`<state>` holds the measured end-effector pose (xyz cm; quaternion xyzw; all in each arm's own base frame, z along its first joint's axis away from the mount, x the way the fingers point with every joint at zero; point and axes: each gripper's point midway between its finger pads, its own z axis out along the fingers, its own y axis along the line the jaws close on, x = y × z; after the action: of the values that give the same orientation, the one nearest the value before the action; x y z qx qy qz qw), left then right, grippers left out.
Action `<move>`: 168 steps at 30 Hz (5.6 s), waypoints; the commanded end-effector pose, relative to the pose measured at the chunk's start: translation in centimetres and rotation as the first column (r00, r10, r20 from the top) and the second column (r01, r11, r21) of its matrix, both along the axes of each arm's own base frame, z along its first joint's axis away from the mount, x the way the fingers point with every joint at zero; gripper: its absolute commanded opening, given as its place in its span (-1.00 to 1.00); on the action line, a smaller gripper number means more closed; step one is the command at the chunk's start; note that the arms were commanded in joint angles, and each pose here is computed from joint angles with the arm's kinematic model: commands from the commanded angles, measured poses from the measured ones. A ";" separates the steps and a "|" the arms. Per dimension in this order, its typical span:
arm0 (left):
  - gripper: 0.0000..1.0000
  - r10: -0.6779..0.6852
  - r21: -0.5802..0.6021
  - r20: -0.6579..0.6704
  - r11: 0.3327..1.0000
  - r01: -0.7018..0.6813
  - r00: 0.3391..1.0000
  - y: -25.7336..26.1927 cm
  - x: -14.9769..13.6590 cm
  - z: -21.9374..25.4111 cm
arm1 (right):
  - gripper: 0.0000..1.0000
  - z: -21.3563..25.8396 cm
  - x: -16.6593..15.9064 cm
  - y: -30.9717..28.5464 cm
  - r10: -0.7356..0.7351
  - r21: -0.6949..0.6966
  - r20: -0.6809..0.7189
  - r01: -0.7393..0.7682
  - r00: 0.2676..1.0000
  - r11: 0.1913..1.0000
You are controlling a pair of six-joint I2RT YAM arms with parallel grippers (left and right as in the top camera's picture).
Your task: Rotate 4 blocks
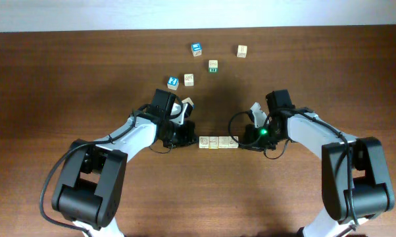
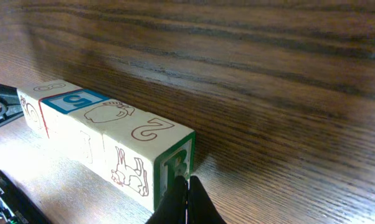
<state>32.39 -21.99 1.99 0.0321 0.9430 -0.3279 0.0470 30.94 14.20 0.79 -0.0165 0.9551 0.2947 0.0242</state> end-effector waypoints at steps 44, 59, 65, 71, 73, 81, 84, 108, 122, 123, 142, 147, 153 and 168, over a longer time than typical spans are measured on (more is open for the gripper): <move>-1.00 -0.018 -0.015 0.007 1.000 0.018 1.000 -0.2 0.1 0.0 | -0.91 0.5 0.9 0.1 0.041 0.060 0.074 -0.045 0.996 0.997; -1.00 -0.018 -0.015 0.007 1.000 0.018 1.000 -0.2 0.1 0.0 | -0.91 0.1 0.8 0.3 0.048 0.063 0.064 -0.052 0.997 0.997; -1.00 -0.018 -0.015 0.007 1.000 0.018 1.000 -0.2 0.1 0.0 | -0.92 0.2 0.8 0.4 0.050 0.074 0.065 -0.055 0.997 0.996; -1.00 -0.018 -0.015 0.007 1.000 0.018 1.000 -0.2 0.1 0.0 | -0.91 1.5 0.5 1.3 0.114 0.136 0.091 -0.126 0.989 0.983; -1.00 -0.018 -0.016 0.007 1.000 0.018 1.000 -0.2 0.2 0.0 | -0.91 2.2 0.5 1.6 0.116 0.160 0.077 -0.127 0.990 0.979; -1.00 -0.018 -0.016 0.008 1.000 0.018 1.000 -0.2 0.2 0.0 | -0.92 2.2 0.6 1.6 0.027 0.167 -0.003 -0.026 1.000 0.986; -1.00 -0.019 -0.019 0.009 1.000 0.019 1.000 -0.3 0.2 0.1 | -0.92 1.5 0.6 0.9 -0.043 0.109 -0.056 0.049 0.997 0.993; -1.00 -0.019 -0.020 0.008 1.000 0.019 1.000 -0.3 0.2 0.1 | -0.91 5.0 0.9 4.1 0.052 0.177 0.055 -0.061 0.997 0.982; -1.00 -0.019 -0.020 0.008 1.000 0.019 1.000 -0.3 0.2 0.1 | -0.92 6.6 1.0 7.5 0.121 0.057 0.081 -0.126 0.989 0.990; -1.00 -0.019 -0.020 0.008 1.000 0.019 1.000 -0.3 0.2 0.1 | -0.91 6.8 0.9 7.5 0.127 0.030 0.080 -0.130 0.989 0.991; -1.00 -0.019 -0.019 0.008 1.000 0.020 1.000 -0.3 0.2 0.1 | -0.92 7.9 0.4 11.5 0.204 -0.041 0.151 -0.200 0.967 0.979; -1.00 -0.019 -0.019 0.008 1.000 0.019 1.000 -0.3 0.2 0.1 | -0.92 8.8 0.5 12.5 0.222 -0.035 0.176 -0.219 0.959 0.975; -1.00 -0.019 -0.019 0.008 1.000 0.020 1.000 -0.3 0.2 0.1 | -0.91 8.8 0.1 13.5 0.242 -0.047 0.195 -0.237 0.951 0.970; -1.00 -0.024 -0.015 0.010 1.000 0.024 1.000 -0.4 0.1 0.1 | -0.91 9.0 -1.2 16.4 0.291 -0.052 0.234 -0.287 0.928 0.957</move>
<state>34.53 -17.29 -0.08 -0.0153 0.9673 -0.2411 0.0770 34.12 22.64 8.21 -0.1149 0.9705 0.1573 0.1421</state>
